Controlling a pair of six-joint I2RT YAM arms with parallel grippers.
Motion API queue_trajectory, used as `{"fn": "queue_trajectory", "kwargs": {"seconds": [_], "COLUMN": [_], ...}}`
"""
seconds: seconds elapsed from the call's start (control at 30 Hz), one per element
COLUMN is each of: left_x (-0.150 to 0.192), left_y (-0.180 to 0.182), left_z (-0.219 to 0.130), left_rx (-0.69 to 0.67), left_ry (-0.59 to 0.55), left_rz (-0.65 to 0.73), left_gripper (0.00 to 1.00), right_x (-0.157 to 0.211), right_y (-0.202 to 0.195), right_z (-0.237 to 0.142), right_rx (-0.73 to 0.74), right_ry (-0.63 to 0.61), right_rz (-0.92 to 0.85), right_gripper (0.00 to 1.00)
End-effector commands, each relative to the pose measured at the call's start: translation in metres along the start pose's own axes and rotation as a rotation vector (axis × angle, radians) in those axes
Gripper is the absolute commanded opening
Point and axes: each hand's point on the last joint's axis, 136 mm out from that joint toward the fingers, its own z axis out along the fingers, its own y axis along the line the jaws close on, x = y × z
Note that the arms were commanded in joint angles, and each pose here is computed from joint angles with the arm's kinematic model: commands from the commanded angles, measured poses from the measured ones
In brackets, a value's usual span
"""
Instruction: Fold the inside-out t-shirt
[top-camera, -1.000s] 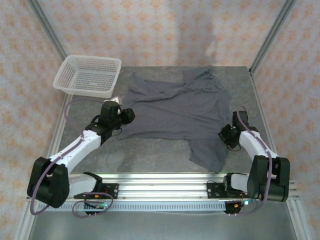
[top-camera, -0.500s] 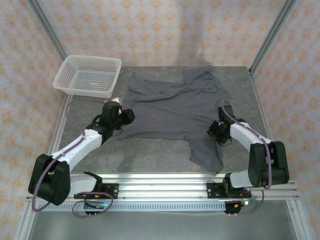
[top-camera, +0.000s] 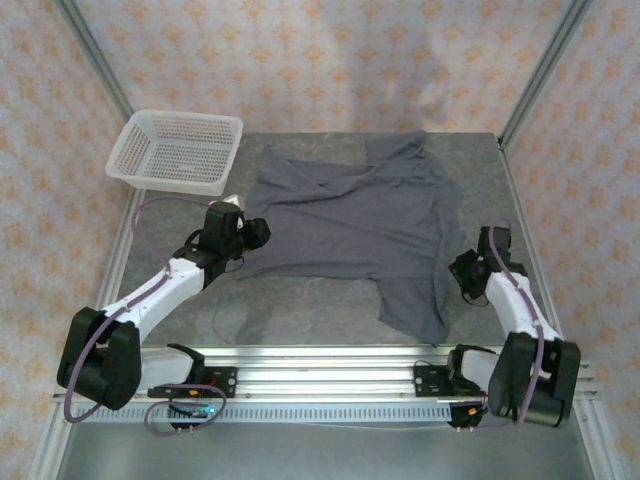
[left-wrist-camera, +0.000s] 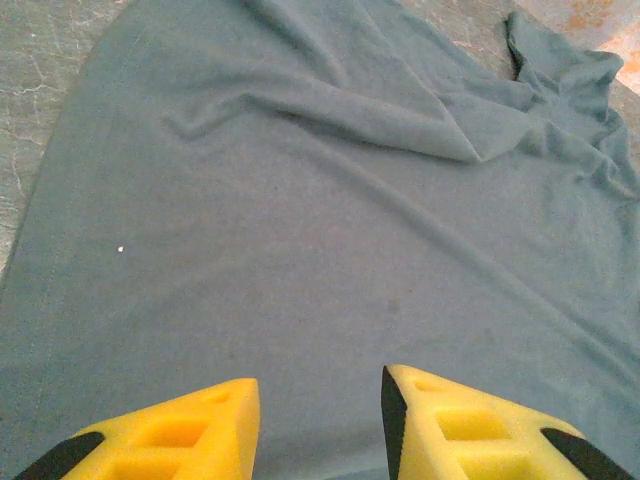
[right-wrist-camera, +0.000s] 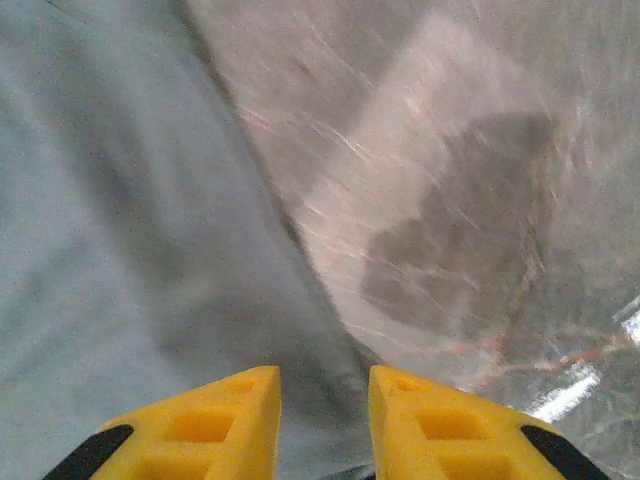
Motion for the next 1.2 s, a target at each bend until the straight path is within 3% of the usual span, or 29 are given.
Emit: {"fn": "queue_trajectory", "kwargs": {"seconds": [0.0,0.23,0.4,0.53,0.63,0.67,0.77,0.93,1.17], "left_x": [0.003,0.003,0.002,0.001,0.002,0.002,0.004,0.015,0.045], "left_y": [0.006,0.006,0.008,0.011,0.014,0.014,0.02,0.06,0.079], "left_z": [-0.001,-0.001,-0.002,-0.003,-0.003,-0.003,-0.005,-0.015,-0.008], "left_rx": [-0.021,-0.024,-0.034,-0.054,-0.066,-0.067,-0.096,-0.31,-0.333], "left_ry": [0.005,0.005,0.003,-0.004,-0.008,-0.007,0.004,0.051,0.116], "left_rz": [0.013,0.012,0.012,0.01,0.003,0.0,-0.014,-0.064,-0.142], "left_gripper": [0.38,0.38,0.39,0.39,0.39,0.38,0.38,0.37,0.42], "right_x": [0.014,0.025,0.029,0.032,0.031,0.027,0.006,-0.029,-0.03], "right_y": [0.011,0.01,0.008,-0.002,-0.007,-0.005,-0.002,-0.001,0.013], "right_z": [0.011,0.03,0.038,0.043,0.044,0.041,0.017,-0.037,-0.045], "right_rx": [-0.081,-0.087,-0.075,-0.018,0.014,0.014,0.03,0.01,-0.017], "right_ry": [0.085,0.162,0.191,0.207,0.203,0.187,0.071,-0.188,-0.162], "right_rz": [0.045,0.082,0.096,0.108,0.11,0.107,0.089,0.089,0.008], "right_gripper": [0.29,0.34,0.32,0.24,0.05,0.0,0.0,0.0,0.0]}}
